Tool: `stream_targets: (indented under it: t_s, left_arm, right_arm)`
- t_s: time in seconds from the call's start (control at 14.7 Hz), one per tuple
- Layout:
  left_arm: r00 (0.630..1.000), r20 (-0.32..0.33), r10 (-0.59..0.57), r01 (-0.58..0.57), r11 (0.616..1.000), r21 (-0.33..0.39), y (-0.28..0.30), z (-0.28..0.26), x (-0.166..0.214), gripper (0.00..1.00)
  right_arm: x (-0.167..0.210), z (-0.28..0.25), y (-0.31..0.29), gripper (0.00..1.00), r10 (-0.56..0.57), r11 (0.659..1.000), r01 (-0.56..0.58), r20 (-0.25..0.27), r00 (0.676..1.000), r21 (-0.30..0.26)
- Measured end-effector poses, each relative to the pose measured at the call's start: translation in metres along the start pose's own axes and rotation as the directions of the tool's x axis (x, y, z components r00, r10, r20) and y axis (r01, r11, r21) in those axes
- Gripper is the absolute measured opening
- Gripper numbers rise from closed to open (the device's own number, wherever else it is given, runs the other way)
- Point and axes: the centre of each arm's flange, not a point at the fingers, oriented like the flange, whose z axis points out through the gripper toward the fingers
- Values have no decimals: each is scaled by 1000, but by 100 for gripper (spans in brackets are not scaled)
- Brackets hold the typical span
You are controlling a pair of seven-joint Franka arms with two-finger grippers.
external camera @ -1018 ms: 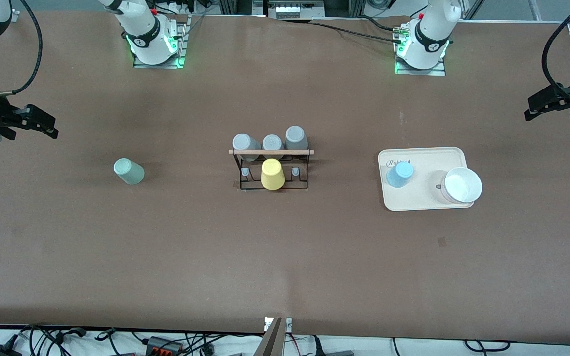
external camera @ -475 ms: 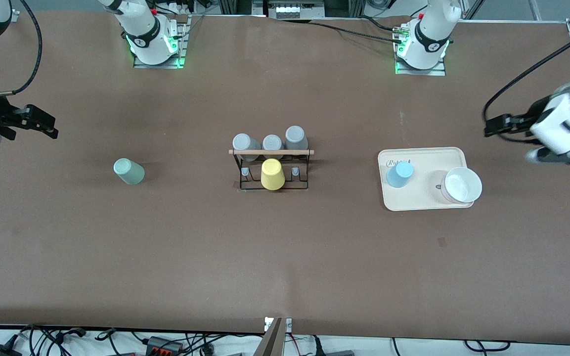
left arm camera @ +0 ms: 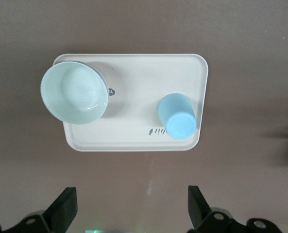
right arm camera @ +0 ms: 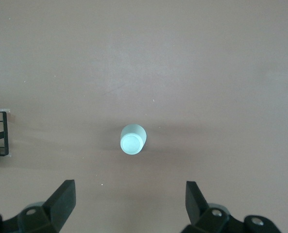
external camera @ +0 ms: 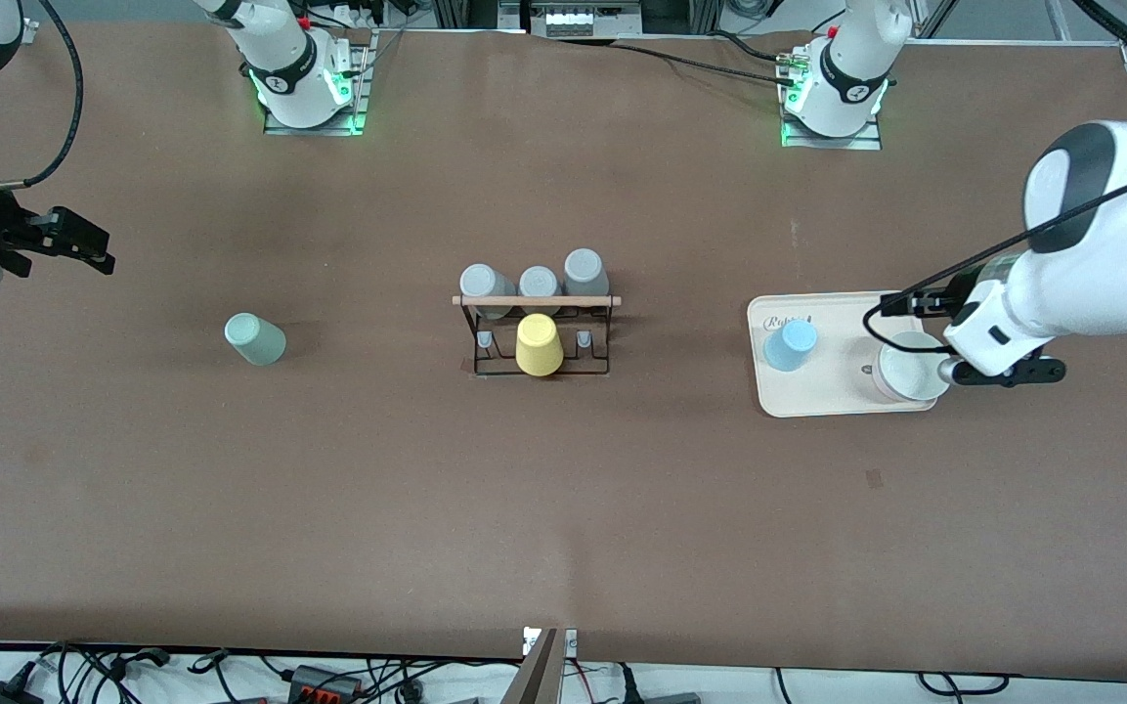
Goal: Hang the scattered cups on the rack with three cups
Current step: 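Reach the left gripper down to the light blue cup on the tray, then close the left gripper on the light blue cup and lift it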
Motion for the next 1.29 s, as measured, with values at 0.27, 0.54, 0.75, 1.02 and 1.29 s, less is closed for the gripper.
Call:
stream_targets:
  t_s: [0.27, 0.54, 0.75, 1.02, 1.29]
  left_arm:
    - [997, -68, -43, 42, 999, -17, 29, 53, 4, 100]
    - [988, -149, -50, 45, 998, -37, 40, 97, 4, 100]
    - [974, -214, -74, 63, 996, -58, 44, 140, -4, 100]
    - [964, -254, -82, 66, 995, -70, 46, 173, -15, 100]
    - [962, -260, -88, 72, 995, -72, 47, 190, -21, 100]
  right_arm:
    - [0, 0, 0, 100, 0, 1000, 0, 0, 1000, 0]
    - [0, 0, 0, 100, 0, 1000, 0, 0, 1000, 0]
    - [0, 0, 0, 100, 1, 1000, -1, 1, 1000, 0]
    - [0, 1, 0, 100, 1, 1000, -1, 1, 1000, 0]
    - [1, 2, 0, 100, 1, 1000, -1, 3, 1000, 0]
